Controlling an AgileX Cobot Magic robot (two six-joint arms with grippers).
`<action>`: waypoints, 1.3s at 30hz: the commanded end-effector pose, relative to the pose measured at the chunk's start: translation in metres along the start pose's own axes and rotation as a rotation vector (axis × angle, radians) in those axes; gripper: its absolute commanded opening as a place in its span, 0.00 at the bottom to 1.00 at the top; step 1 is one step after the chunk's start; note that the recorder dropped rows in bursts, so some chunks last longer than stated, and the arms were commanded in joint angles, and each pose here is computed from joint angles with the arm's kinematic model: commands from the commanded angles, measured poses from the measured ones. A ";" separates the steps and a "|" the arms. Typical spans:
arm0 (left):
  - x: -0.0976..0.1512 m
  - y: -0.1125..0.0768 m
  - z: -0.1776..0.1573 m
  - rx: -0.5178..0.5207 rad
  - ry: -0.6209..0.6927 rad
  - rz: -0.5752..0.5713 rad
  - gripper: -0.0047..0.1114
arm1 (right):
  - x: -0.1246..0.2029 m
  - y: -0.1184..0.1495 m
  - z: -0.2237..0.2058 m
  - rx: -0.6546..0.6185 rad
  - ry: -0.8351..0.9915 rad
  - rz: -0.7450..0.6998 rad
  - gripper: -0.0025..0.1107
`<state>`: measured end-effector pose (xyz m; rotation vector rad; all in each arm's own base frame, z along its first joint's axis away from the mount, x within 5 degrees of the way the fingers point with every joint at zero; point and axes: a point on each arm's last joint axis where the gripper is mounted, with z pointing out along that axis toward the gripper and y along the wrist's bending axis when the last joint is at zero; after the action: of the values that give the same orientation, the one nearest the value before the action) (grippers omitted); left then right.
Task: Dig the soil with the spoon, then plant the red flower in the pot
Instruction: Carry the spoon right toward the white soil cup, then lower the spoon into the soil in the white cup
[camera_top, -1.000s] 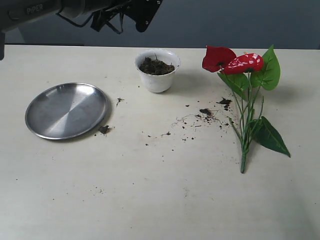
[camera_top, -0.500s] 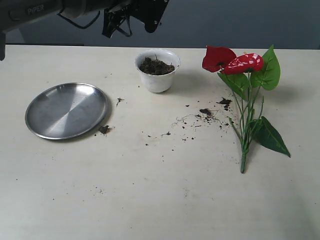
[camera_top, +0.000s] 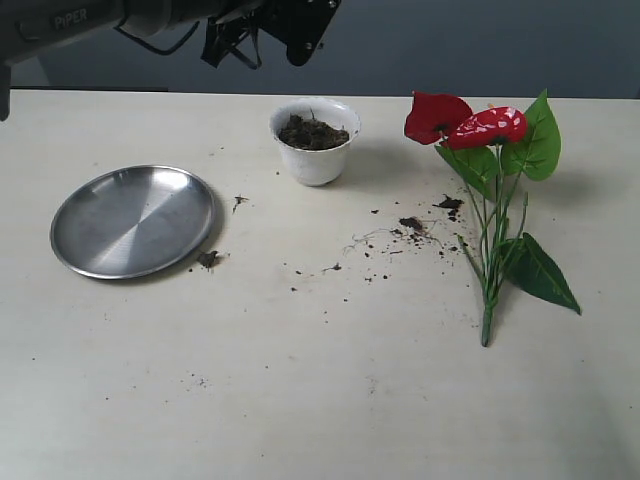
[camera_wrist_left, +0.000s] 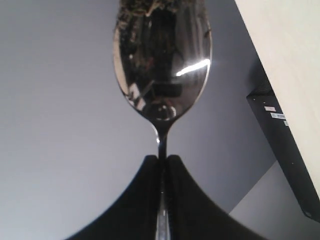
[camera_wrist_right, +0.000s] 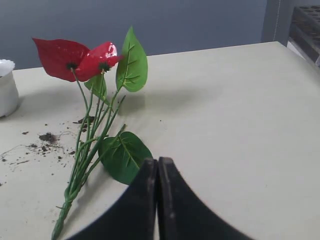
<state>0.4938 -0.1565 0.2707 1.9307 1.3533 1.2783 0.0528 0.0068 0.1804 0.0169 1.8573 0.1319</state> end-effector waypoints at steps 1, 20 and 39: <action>0.000 0.004 -0.003 -0.011 -0.015 -0.029 0.05 | -0.001 0.000 0.000 -0.003 -0.014 0.000 0.02; 0.003 0.005 -0.002 -0.029 -0.009 -0.008 0.05 | 0.000 0.000 0.000 -0.004 -0.012 0.000 0.02; -0.030 -0.012 0.017 -0.048 0.115 0.959 0.05 | -0.001 0.000 0.000 -0.003 -0.014 0.000 0.02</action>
<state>0.4975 -0.1778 0.2490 2.5894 0.3418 1.7629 0.0528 0.0068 0.1805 0.0166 1.8566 0.1317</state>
